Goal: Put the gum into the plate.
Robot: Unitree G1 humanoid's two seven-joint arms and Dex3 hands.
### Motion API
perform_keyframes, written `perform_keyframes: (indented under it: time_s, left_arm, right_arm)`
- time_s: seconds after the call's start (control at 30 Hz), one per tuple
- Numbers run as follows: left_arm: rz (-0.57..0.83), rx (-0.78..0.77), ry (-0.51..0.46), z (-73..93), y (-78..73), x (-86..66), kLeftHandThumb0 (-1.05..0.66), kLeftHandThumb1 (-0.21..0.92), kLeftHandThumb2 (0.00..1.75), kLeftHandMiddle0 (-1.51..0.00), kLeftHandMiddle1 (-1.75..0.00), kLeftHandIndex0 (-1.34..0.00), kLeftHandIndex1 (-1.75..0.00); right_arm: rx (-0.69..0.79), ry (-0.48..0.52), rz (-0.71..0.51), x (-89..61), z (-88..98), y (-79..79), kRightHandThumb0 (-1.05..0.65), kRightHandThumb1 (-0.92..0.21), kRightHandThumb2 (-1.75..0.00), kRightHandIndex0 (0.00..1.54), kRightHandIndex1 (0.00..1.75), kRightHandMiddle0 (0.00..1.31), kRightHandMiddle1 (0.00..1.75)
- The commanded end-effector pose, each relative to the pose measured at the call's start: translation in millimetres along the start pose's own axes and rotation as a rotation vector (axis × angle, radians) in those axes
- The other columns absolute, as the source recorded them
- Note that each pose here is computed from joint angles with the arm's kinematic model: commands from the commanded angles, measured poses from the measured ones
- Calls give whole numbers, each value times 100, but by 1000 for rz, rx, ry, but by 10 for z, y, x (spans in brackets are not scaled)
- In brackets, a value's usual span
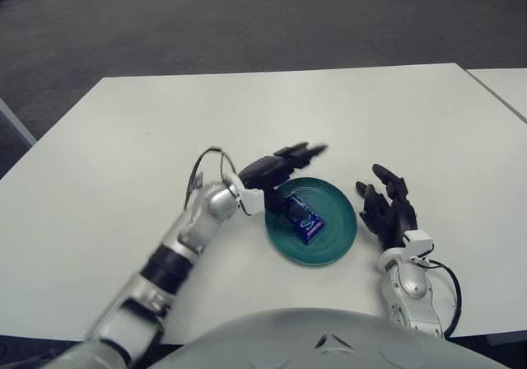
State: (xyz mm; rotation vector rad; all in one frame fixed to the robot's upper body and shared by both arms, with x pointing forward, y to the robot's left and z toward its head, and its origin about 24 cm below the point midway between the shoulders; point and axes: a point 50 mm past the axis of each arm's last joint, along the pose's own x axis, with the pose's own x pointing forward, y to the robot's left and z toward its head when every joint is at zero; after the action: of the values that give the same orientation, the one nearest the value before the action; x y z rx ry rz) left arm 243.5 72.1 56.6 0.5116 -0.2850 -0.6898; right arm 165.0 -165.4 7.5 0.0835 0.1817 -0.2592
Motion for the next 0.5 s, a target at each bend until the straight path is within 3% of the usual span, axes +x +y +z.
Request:
perform_keyframes:
  time_s: [0.0,0.07,0.1,0.2,0.3,0.47]
  left_arm:
    - [234,-285,257,-416,-100,-309,-89,91,13,-39,-33,0,-75]
    - [336,-439,339,-493,-125,-415,-82,91,23,-40,-47,-3,-91]
    - [378,-495,360,-502,-126,-453,-80,92,38,-40,-55,-6,-99]
    - [442,-571,395,-549,-124,-536,-79,92,60,-38,-68,-9,-110]
    - [590,-712,412,-594,-118,-668,-85,92,82,-39,-75,-17,-118]
    - [689,-826,399,-561,-87,-690,-91,92,101,-38,-78,-21,-121]
  right_arm:
    - [6,143,-24,-101,-231,-76,-69,-92,-78,45,51,0,83]
    - [8,147,-25,-109,-233,-91,-70,-92,-78,44,54,0,84]
    - [7,148,-25,-113,-235,-99,-70,-92,-78,43,54,0,86]
    - [7,152,-25,-120,-240,-111,-71,-92,-79,41,56,0,88]
    - [13,160,-25,-128,-263,-130,-72,-92,-78,41,58,0,90]
    - [13,167,-19,-135,-283,-140,-73,-92,-78,40,61,0,93]
